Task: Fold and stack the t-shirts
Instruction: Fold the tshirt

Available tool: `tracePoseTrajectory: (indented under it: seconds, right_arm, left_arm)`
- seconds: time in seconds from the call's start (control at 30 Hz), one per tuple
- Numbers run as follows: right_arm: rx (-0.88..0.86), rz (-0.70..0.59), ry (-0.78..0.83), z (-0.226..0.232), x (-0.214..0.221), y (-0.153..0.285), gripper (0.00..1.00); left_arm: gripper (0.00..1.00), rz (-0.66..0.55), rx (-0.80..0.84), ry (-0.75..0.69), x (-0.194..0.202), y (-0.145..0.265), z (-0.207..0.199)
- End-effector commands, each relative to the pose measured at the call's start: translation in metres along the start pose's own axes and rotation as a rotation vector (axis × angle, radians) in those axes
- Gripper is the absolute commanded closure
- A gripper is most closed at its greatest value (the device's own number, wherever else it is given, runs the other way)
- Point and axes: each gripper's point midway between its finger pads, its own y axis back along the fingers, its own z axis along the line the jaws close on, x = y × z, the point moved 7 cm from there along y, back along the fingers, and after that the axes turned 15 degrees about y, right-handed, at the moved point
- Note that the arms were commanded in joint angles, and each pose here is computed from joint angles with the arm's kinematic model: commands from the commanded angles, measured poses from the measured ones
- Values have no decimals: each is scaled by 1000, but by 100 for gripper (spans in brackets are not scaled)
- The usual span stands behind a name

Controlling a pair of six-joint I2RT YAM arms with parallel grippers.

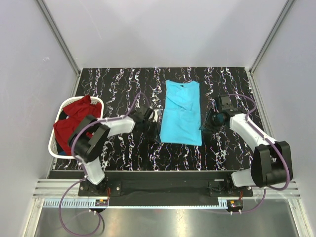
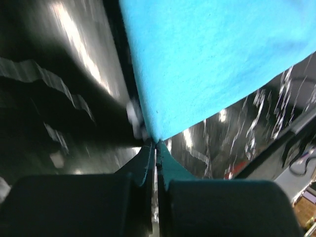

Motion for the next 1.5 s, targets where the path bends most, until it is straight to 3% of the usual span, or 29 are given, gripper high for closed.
tracePoseTrajectory:
  seconds: [0.0,0.2,0.3,0.43,0.63,0.93,1.03,1.13,1.27,1.33,1.47]
  right_arm:
    - [-41,9,12,4,9,16,60]
    - [-55,31,43,6,9,17,63]
    - [-83,22,56,11,1,15,64]
    - [-124,-13,150,16,-18,5,61]
    - [-148,108,194,19,-40,-43,63]
    - [-11,154,212,5,-55,-76,71]
    - [44,151,197,0,-55,-77,71]
    - [62,137,182,0,-59,-77,64]
    - [55,126,152,4,-58,-66,63]
    - [47,103,127,8,-55,-49,62]
    - [28,137,11,4,-15,-28,56]
  left_arm:
    - [100,-52,1,11,27,13,-2]
    - [100,-46,-12,70,84,15,15]
    - [76,-81,11,84,93,23,17]
    - [70,-138,-24,4,75,40,-2]
    - [69,-252,-61,-7,24,50,-18]
    - [67,-158,30,-39,-24,15,-28]
    - [67,-135,-85,47,-32,-3,-2]
    - [67,-156,-145,43,-38,-7,10]
    - [63,-165,-65,-37,-40,13,-9]
    - [56,-161,-53,-87,-36,33,-21]
    - [55,-217,-136,-153,-34,71,-30]
